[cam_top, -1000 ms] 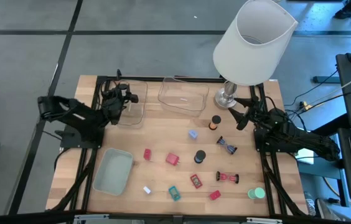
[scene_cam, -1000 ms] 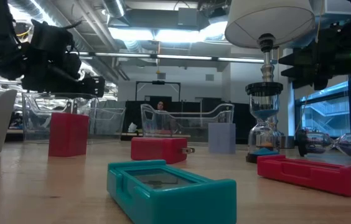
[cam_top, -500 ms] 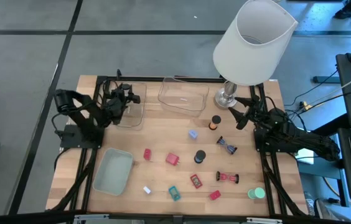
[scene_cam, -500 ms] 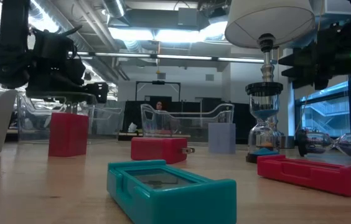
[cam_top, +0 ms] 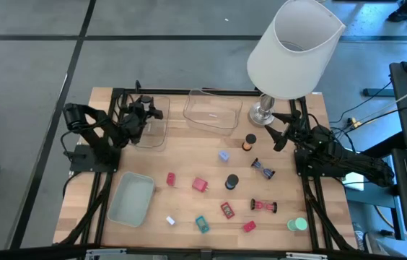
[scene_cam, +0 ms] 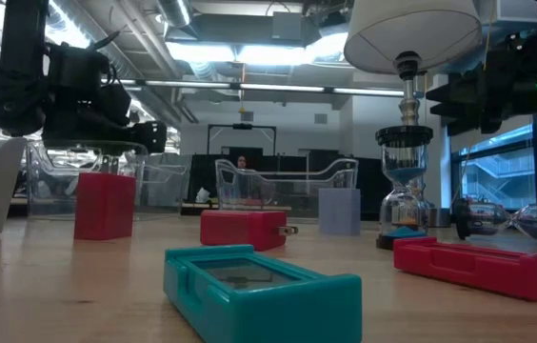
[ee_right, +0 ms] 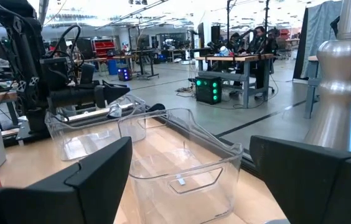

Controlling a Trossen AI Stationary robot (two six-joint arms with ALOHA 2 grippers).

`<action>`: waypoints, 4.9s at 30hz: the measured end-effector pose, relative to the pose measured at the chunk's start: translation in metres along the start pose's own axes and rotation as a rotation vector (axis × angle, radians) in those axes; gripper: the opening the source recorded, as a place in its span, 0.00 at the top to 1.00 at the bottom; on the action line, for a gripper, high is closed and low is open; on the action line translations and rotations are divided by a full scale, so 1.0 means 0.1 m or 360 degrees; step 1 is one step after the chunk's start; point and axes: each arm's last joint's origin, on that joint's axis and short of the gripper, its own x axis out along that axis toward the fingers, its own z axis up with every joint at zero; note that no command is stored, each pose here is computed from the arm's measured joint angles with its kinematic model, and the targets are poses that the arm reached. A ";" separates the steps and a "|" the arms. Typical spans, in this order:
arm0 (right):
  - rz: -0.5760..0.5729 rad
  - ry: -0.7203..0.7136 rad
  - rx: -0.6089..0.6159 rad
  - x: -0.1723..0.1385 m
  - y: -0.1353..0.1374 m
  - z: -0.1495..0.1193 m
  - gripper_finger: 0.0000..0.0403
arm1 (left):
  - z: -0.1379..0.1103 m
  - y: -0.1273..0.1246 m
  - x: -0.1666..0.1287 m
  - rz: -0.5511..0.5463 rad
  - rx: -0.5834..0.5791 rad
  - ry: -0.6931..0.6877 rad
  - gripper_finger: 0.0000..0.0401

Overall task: Pick & Place Office items
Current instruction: Put the white hourglass into the left transparent bin, then put the center red charger adapter into the right transparent bin

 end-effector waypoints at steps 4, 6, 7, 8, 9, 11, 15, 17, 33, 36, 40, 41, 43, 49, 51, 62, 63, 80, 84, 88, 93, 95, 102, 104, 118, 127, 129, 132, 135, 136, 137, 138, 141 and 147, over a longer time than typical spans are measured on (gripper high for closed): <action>-0.0001 0.0000 0.0000 0.00 0.00 0.00 0.19 | 0.00 0.00 0.00 0.0001 -0.0001 -0.0002 0.45; 0.0000 0.0000 -0.0001 0.00 0.00 0.00 0.19 | 0.00 0.00 0.00 0.0002 0.0001 0.0000 0.45; 0.0000 0.0000 -0.0001 0.00 0.00 0.00 0.19 | 0.00 0.00 0.00 0.0004 0.0001 0.0000 0.45; 0.0000 0.0000 -0.0002 0.00 0.00 0.00 0.19 | 0.00 0.00 0.00 0.0009 0.0001 0.0000 0.45; 0.0000 0.0000 -0.0003 0.00 0.00 0.00 0.19 | 0.00 0.00 0.00 0.0016 0.0002 0.0000 0.45; 0.0000 0.0000 -0.0003 0.00 0.00 0.00 0.19 | 0.00 0.01 0.00 0.0028 0.0002 0.0000 0.45; 0.0000 0.0000 -0.0003 0.00 0.00 0.00 0.19 | 0.00 0.03 0.02 0.0076 0.0002 -0.0003 0.44; 0.0001 0.0000 -0.0003 0.00 0.00 0.00 0.19 | 0.00 0.04 0.04 0.0089 0.0002 -0.0003 0.44; 0.0001 0.0000 -0.0002 0.00 0.00 0.00 0.19 | -0.05 0.11 0.13 0.0023 0.0070 0.0059 0.44; 0.0001 0.0000 -0.0002 0.00 0.00 0.00 0.19 | -0.05 0.11 0.14 -0.0026 0.0038 0.0063 0.44; 0.0001 0.0000 -0.0002 0.00 0.00 0.00 0.19 | -0.05 0.12 0.15 -0.0020 0.0023 0.0070 0.44; 0.0001 0.0000 -0.0001 0.00 0.00 0.00 0.19 | -0.05 0.12 0.15 -0.0020 0.0026 0.0073 0.44; 0.0001 0.0000 -0.0001 0.00 0.00 0.00 0.19 | -0.06 0.12 0.15 -0.0020 0.0031 0.0078 0.44; 0.0001 0.0001 -0.0001 0.00 0.00 0.00 0.19 | -0.06 0.12 0.15 -0.0018 0.0034 0.0080 0.44; 0.0001 0.0000 -0.0001 0.00 0.00 0.00 0.19 | -0.06 0.12 0.15 -0.0018 0.0034 0.0081 0.44; 0.0001 0.0001 -0.0001 0.00 0.00 0.00 0.19 | -0.06 0.12 0.15 -0.0018 0.0050 0.0083 0.44; 0.0001 0.0001 -0.0001 0.00 0.00 0.00 0.19 | -0.06 0.12 0.15 -0.0018 0.0051 0.0083 0.44; 0.0001 0.0000 -0.0001 0.00 0.00 0.00 0.19 | -0.05 0.12 0.15 -0.0020 0.0040 0.0070 0.39; 0.0001 0.0001 -0.0001 0.00 0.00 0.00 0.19 | 0.04 0.07 0.12 -0.0088 0.0040 -0.0037 0.39; 0.0001 0.0000 -0.0001 0.00 0.00 0.00 0.19 | 0.23 -0.02 0.02 -0.0199 0.0111 -0.0159 0.39; 0.0001 0.0001 -0.0001 0.00 0.00 0.00 0.19 | 0.48 -0.20 -0.20 -0.0434 0.0199 -0.0323 0.39; 0.0001 0.0000 -0.0001 0.00 0.00 0.00 0.19 | 0.57 -0.33 -0.28 -0.0540 0.0264 -0.0344 0.39; 0.0001 0.0001 -0.0001 0.00 0.00 0.00 0.19 | 0.85 -0.94 -0.39 -0.0879 0.0556 -0.0043 0.39; 0.0001 0.0001 -0.0001 0.00 0.00 0.00 0.19 | 0.92 -1.11 -0.40 -0.1004 0.0594 0.0114 0.39; 0.0000 0.0000 -0.0001 0.00 0.00 0.00 0.19 | 0.55 -1.87 -0.94 -0.1685 0.0966 0.0598 0.32; 0.0001 0.0000 -0.0001 0.00 0.00 0.00 0.19 | 0.44 -2.07 -1.61 -0.1956 0.1218 0.0733 0.23; 0.0001 0.0000 -0.0001 0.00 0.00 0.00 0.19 | 0.45 -2.09 -1.74 -0.1982 0.1215 0.0754 0.21; 0.0001 0.0000 -0.0001 0.00 0.00 0.00 0.19 | 0.41 -2.09 -1.89 -0.2014 0.1210 0.0798 0.19; 0.0001 0.0000 -0.0001 0.00 0.00 0.00 0.19 | 0.37 -2.08 -2.00 -0.2046 0.1197 0.0822 0.17; 0.0001 0.0001 -0.0001 0.00 0.00 0.00 0.19 | 0.36 -2.07 -2.03 -0.2053 0.1190 0.0835 0.17; 0.0001 0.0000 -0.0001 0.00 0.00 0.00 0.19 | 0.34 -2.07 -2.06 -0.2056 0.1183 0.0858 0.17; 0.0001 0.0000 -0.0001 0.00 0.00 0.00 0.19 | 0.31 -2.07 -2.08 -0.2064 0.1170 0.0884 0.17; 0.0001 0.0000 -0.0001 0.00 0.00 0.00 0.19 | 0.23 -2.08 -2.09 -0.2080 0.1149 0.0973 0.17; 0.0001 0.0001 -0.0001 0.00 0.00 0.00 0.19 | 0.04 -2.13 -2.08 -0.2060 0.1185 0.0998 0.17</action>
